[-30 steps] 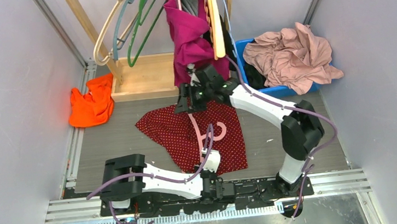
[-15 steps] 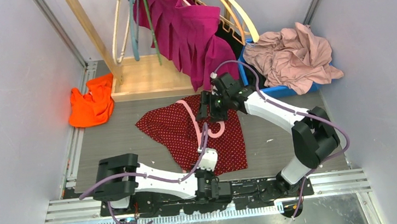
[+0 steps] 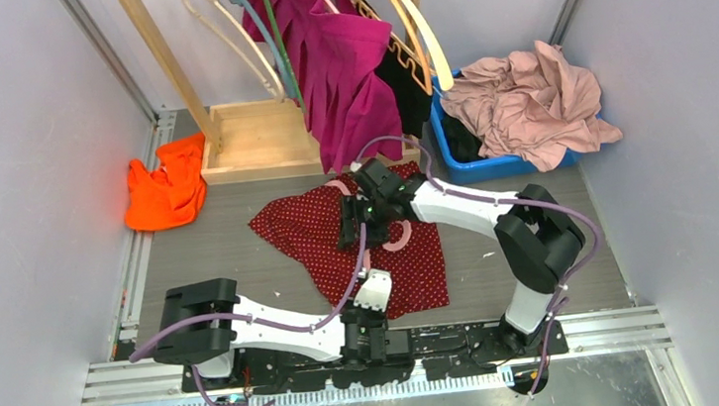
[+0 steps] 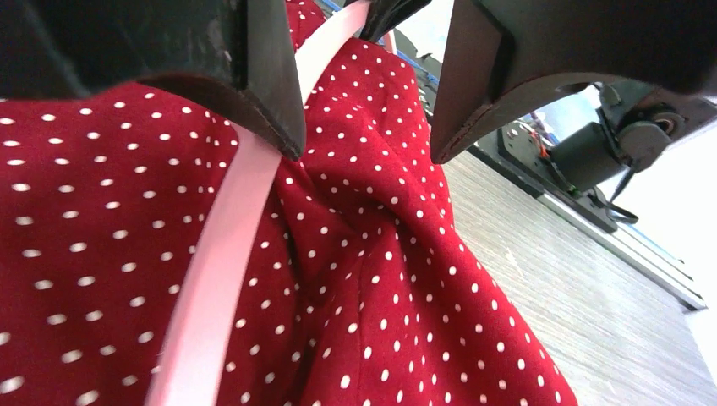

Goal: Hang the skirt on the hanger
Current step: Hang the skirt on the hanger.

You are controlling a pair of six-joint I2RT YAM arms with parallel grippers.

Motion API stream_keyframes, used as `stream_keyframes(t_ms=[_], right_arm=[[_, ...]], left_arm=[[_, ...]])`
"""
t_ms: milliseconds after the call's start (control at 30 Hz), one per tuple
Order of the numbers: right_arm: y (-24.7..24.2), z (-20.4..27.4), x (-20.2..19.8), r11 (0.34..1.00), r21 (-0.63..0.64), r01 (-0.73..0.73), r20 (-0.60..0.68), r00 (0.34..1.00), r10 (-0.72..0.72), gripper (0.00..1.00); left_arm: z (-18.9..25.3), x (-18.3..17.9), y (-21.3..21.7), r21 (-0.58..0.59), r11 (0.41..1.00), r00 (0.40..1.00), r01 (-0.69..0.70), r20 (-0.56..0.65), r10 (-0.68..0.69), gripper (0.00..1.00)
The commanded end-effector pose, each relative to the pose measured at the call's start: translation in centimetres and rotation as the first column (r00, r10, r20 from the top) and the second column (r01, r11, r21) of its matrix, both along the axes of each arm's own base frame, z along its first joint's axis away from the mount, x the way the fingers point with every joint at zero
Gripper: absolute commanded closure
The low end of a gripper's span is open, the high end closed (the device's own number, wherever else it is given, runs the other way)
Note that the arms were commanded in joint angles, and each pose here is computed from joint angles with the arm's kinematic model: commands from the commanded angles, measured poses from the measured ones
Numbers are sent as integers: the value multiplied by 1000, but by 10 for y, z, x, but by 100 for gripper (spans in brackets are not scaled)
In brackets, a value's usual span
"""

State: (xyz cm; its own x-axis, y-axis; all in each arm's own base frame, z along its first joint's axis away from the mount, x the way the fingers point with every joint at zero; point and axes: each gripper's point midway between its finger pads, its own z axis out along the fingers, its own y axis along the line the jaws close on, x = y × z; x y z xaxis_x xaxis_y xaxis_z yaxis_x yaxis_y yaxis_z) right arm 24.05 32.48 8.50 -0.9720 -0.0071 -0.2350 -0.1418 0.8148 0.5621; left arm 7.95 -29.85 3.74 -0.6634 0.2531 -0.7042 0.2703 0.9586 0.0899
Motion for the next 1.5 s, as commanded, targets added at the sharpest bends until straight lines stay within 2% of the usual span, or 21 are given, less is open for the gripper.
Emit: stream_keyframes(t_ms=[0,100,167,200,233,333,367,400,433,467,500,633,767,1000,1467], right_arm=[[7,4,0,999,-31,8,32,999,-7,43],[5,4,-4,999,-30,14,34,999,-12,61],[0,7,-5,999,-40,16,46,999,-14,62],[-3,9,-5,999,-44,18,56,998,-15,69],[-6,12,-5,999,-46,25,66,998,-21,85],[-10,23,-4,999,-31,35,91,995,-33,97],[-12,26,-3,999,-32,41,97,995,-38,98],[-14,29,-2,998,-34,46,104,994,-42,98],[-16,32,-1,998,-36,51,111,993,-47,91],[-19,37,2,997,-37,62,124,991,-57,70],[-23,42,3,997,-42,71,141,988,-64,60],[-44,60,11,991,-60,116,200,975,-102,49],[-63,44,13,984,-118,134,152,982,-116,39],[-49,22,14,991,-95,96,52,994,-91,35],[-16,14,6,999,-25,45,1,999,-45,35]], left_arm=[[6,-2,-30,-158,987,1000,-22,-23,18,100],[4,-3,-30,-153,988,999,-23,-26,19,100],[3,-2,-29,-153,988,999,-27,-26,24,100],[3,-2,-28,-153,988,999,-28,-26,24,100],[3,-2,-28,-154,988,999,-30,-27,27,100],[3,-1,-27,-154,987,999,-36,-27,32,100],[3,-2,-27,-150,988,999,-36,-27,33,100],[3,-2,-27,-150,988,999,-36,-27,32,100],[3,-1,-26,-148,988,999,-39,-27,35,100],[3,-1,-25,-144,989,999,-41,-26,37,100],[3,-1,-24,-141,989,999,-42,-26,39,100],[0,-1,-22,-135,990,998,-50,-30,46,100],[2,0,-22,-133,990,999,-49,-19,47,100],[6,2,-20,-127,991,999,-37,-3,37,100],[5,2,-26,-144,989,1000,-24,-6,23,100]])
